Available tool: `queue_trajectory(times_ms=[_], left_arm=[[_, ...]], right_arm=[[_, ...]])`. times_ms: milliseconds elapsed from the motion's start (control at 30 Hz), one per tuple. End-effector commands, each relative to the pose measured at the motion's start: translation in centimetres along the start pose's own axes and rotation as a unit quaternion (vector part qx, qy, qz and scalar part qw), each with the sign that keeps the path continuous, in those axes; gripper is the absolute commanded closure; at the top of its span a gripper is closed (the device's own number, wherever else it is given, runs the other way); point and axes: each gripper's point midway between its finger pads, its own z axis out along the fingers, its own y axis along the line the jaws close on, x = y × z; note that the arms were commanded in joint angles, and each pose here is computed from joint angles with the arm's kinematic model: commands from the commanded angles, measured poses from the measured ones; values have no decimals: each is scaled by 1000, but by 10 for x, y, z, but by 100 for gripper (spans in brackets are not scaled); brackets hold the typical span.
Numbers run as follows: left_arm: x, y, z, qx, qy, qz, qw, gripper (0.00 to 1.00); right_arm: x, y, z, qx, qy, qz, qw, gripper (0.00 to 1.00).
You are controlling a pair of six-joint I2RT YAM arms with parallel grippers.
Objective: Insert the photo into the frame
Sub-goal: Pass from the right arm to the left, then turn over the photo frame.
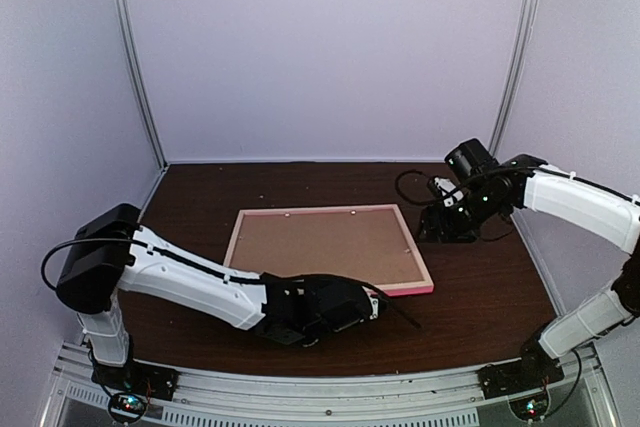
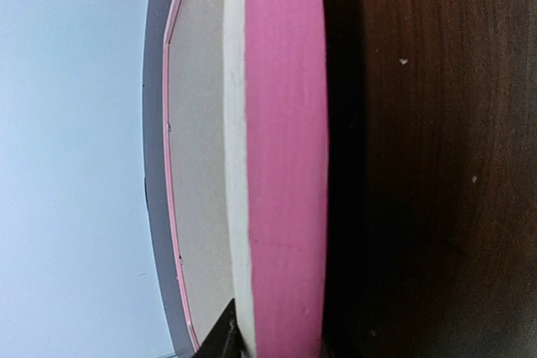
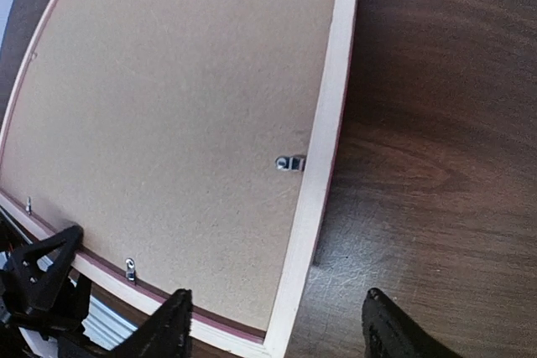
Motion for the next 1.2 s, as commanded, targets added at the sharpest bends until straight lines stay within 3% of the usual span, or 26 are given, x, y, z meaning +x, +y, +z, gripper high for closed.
queue_trajectory(times_ms=[0,367,700,1167], left_arm=[[-14,55,-36,-24,-27,-19,999,84],[-22,127,-83,-38,-53,-24,998,100],[-17,192,-113,-21,-65,-60,996,100],[28,281,-164,-13,-98,-130,987,100]], right_arm=[[-24,-8,-43,39,-51,-22,998,2],[-60,-2,-95,68,-105,-60,990,0],[-85,3,-128,73,-171,-76,980,0],[-97,28,-180,17,-293,-139,946,0]])
